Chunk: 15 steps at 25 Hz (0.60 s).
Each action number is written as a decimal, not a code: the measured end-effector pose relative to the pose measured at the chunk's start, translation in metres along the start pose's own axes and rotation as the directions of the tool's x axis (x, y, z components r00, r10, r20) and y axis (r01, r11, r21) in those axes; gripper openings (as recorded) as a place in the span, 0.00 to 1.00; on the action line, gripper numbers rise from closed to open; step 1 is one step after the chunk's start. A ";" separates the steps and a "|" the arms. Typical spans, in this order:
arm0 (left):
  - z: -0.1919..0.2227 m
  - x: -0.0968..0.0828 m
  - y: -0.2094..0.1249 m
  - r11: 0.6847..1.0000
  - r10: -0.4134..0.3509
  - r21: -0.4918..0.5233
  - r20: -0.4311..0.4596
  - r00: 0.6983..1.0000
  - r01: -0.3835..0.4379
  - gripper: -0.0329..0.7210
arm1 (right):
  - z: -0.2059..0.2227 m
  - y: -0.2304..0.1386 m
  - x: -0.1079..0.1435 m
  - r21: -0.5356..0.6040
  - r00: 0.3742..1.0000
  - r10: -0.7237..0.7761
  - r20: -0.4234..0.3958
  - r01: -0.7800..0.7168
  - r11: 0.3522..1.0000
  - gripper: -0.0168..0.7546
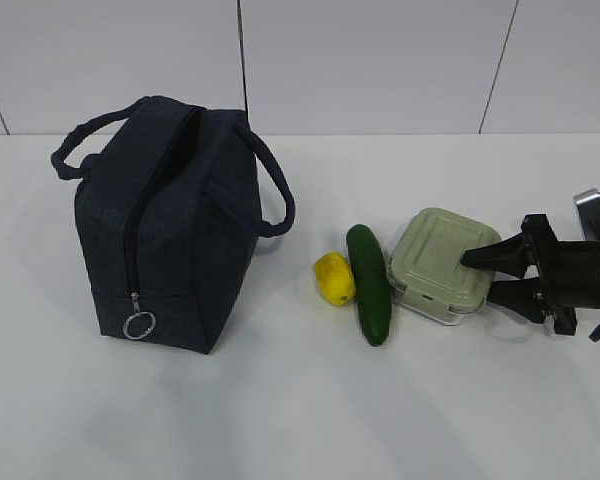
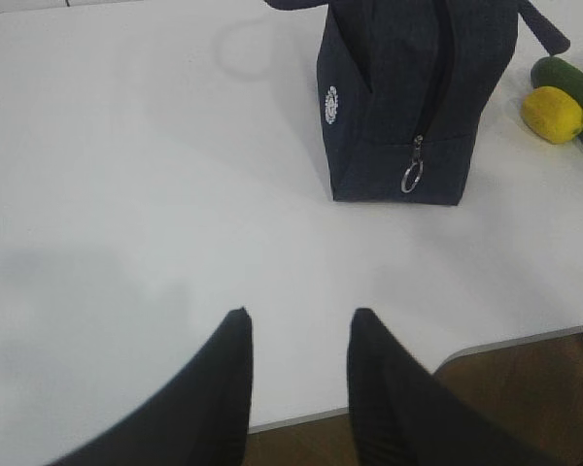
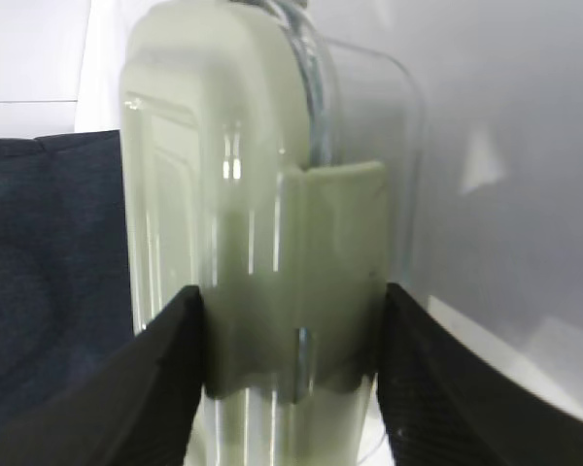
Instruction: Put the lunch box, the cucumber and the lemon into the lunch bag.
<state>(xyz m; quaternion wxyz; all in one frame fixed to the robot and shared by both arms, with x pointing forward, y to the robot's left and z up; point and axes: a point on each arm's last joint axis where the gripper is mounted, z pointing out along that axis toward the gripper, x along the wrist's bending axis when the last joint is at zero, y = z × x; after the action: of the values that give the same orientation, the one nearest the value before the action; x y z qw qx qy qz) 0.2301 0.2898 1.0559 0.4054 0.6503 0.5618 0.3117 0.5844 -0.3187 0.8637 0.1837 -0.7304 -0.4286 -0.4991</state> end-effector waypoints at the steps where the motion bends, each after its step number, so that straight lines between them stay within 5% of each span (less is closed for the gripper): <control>1: 0.000 0.000 0.000 1.000 0.000 0.000 0.000 1.000 0.000 0.36 | 0.000 0.000 0.000 -0.002 1.000 0.001 -0.001 -0.001 1.000 0.54; 15: 0.000 0.000 0.000 1.000 0.000 0.000 0.000 1.000 0.000 0.36 | 0.000 0.000 0.001 -0.003 0.999 -0.033 -0.010 0.033 0.999 0.51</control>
<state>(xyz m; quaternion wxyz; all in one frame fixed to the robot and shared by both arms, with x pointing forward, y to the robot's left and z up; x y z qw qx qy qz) 0.2301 0.2898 1.0559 0.4054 0.6503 0.5618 0.3117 0.5847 -0.3185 0.8645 0.1765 -0.7209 -0.4392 -0.5062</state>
